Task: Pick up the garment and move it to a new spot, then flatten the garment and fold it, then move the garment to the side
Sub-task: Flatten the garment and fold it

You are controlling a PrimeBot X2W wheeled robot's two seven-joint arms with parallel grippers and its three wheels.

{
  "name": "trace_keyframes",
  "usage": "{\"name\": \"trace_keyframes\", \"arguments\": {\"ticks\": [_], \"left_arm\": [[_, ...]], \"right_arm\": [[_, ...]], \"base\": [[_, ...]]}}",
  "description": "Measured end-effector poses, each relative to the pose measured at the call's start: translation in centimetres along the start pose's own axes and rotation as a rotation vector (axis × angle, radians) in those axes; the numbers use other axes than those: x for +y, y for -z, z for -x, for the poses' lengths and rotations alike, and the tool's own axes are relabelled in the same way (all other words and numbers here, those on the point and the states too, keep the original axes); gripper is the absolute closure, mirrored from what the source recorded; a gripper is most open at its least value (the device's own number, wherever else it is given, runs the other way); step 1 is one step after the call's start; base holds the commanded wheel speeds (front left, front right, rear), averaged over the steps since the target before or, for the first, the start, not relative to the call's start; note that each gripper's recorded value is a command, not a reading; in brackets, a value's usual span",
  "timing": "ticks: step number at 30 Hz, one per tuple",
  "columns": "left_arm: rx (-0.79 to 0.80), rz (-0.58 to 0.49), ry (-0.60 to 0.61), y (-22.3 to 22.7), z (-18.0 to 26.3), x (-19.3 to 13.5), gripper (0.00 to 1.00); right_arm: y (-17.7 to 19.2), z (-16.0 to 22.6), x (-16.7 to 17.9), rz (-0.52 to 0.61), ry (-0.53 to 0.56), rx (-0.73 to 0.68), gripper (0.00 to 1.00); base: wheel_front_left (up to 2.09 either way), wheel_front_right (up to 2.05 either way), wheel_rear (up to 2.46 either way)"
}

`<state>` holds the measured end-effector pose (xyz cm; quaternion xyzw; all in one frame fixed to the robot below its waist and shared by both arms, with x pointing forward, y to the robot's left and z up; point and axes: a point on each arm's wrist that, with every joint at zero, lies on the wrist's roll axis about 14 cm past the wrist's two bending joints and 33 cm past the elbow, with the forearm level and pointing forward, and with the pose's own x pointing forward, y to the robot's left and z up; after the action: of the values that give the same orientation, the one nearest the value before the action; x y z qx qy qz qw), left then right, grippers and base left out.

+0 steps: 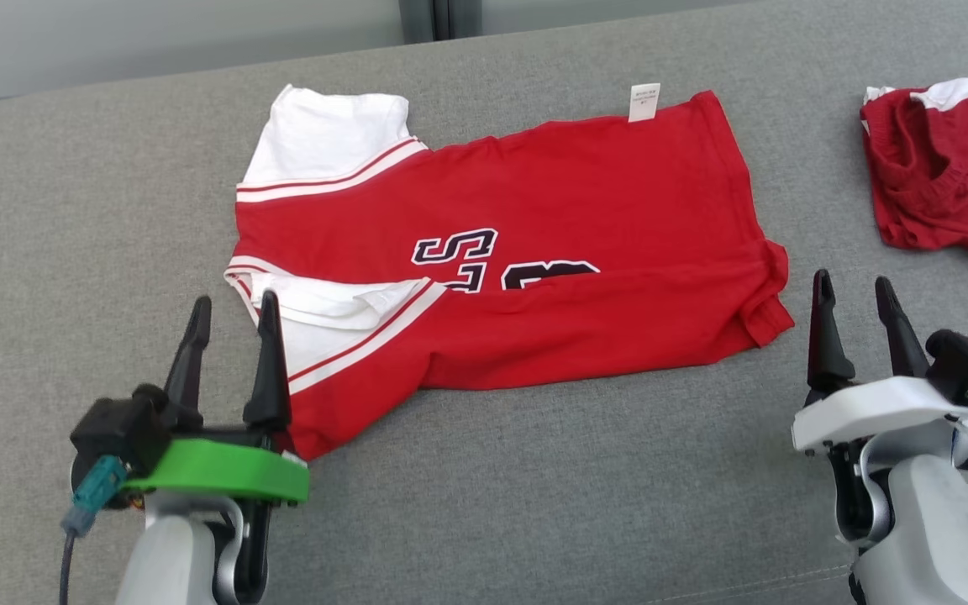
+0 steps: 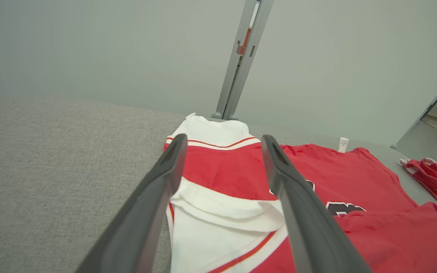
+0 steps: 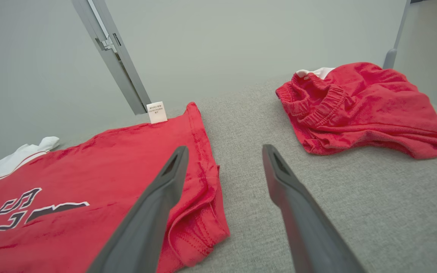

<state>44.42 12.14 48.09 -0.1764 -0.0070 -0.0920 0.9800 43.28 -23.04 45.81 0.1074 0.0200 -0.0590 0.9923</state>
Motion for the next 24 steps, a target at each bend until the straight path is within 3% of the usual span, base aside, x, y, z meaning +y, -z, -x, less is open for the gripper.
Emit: {"name": "trace_keyframes", "arguments": {"ticks": [10, 22, 23, 24], "left_arm": [[0.305, 0.062, -0.097, 6.1, 6.8, 1.7, 0.0], [0.528, 0.148, -0.187, 10.4, 7.6, 2.2, 0.0], [0.532, 0.149, -0.187, 10.6, 7.4, 2.2, 0.06], [0.536, 0.158, -0.184, 10.7, 7.3, 2.1, 0.38]], "right_arm": [[1.3, 2.4, 0.0, 0.041, -0.009, 0.05, 0.0], [2.1, 2.0, 0.7, 0.051, -0.032, 0.079, 0.0], [2.2, 1.9, 0.6, 0.053, -0.03, 0.081, 0.0], [2.3, 1.9, 0.5, 0.054, -0.026, 0.084, 0.0]], "base": [[0.0, 0.0, 0.0], [0.0, 0.0, 0.0], [0.0, 0.0, 0.0], [0.0, 0.0, 0.0]]}}
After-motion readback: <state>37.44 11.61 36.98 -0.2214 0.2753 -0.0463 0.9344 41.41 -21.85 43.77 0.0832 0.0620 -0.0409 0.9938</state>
